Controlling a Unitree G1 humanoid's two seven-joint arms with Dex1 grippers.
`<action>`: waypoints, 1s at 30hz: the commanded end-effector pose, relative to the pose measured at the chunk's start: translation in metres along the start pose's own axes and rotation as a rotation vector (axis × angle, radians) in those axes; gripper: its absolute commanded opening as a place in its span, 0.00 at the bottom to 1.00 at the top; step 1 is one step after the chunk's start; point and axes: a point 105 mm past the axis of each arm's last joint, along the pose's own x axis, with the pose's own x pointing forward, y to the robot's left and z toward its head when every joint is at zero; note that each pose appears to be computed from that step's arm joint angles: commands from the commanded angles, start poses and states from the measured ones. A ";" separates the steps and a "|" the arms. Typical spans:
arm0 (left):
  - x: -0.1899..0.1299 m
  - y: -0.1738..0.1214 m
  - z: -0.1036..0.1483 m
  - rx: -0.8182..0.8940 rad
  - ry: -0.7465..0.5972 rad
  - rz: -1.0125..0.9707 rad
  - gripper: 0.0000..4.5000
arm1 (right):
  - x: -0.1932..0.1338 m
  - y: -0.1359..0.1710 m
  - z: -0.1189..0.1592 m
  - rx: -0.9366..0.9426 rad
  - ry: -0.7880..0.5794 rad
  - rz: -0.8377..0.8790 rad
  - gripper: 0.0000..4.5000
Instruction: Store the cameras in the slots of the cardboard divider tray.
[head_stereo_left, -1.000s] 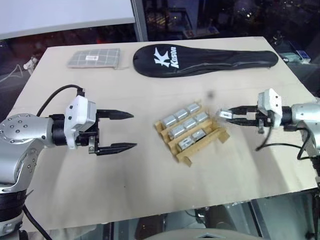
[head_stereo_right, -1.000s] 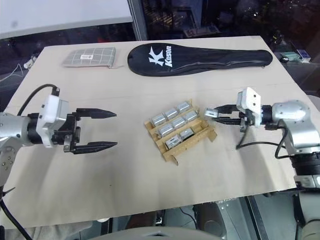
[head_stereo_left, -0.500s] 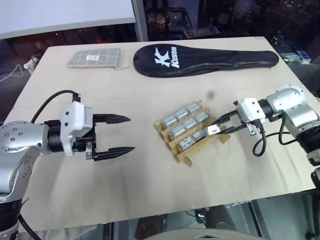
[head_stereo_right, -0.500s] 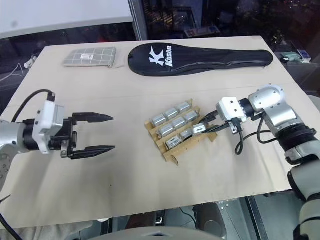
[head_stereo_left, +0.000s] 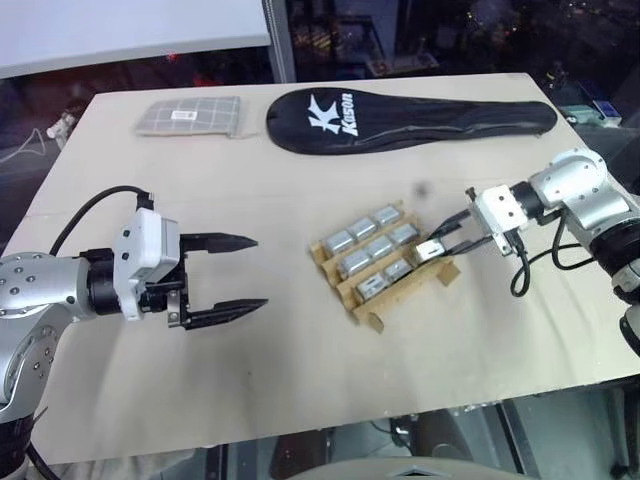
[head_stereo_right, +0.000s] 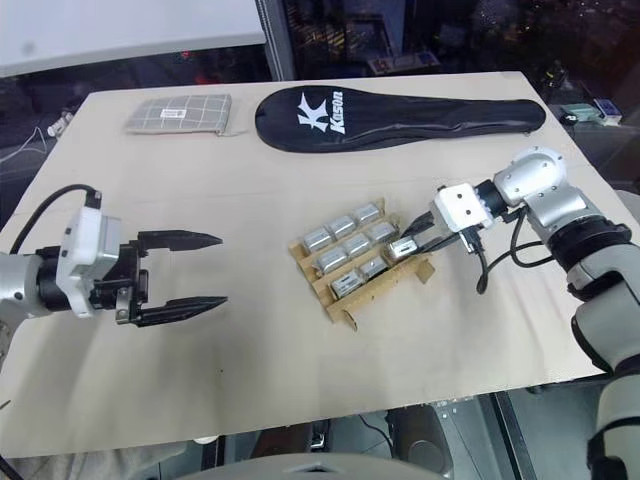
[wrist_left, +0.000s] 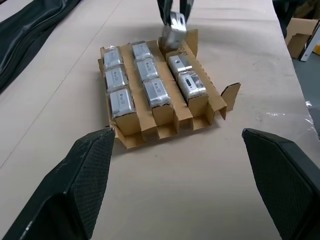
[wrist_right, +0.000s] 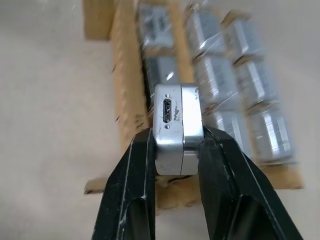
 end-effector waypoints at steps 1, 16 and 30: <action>-0.004 0.001 0.010 0.043 -0.007 0.013 0.94 | -0.004 0.003 0.002 -0.043 0.017 0.049 0.14; -0.001 0.003 0.010 0.049 -0.007 0.005 0.94 | -0.006 -0.011 0.001 -0.053 0.009 -0.030 0.99; 0.008 0.009 0.010 0.058 -0.034 -0.024 0.94 | -0.017 0.009 -0.002 -0.063 0.036 -0.058 0.99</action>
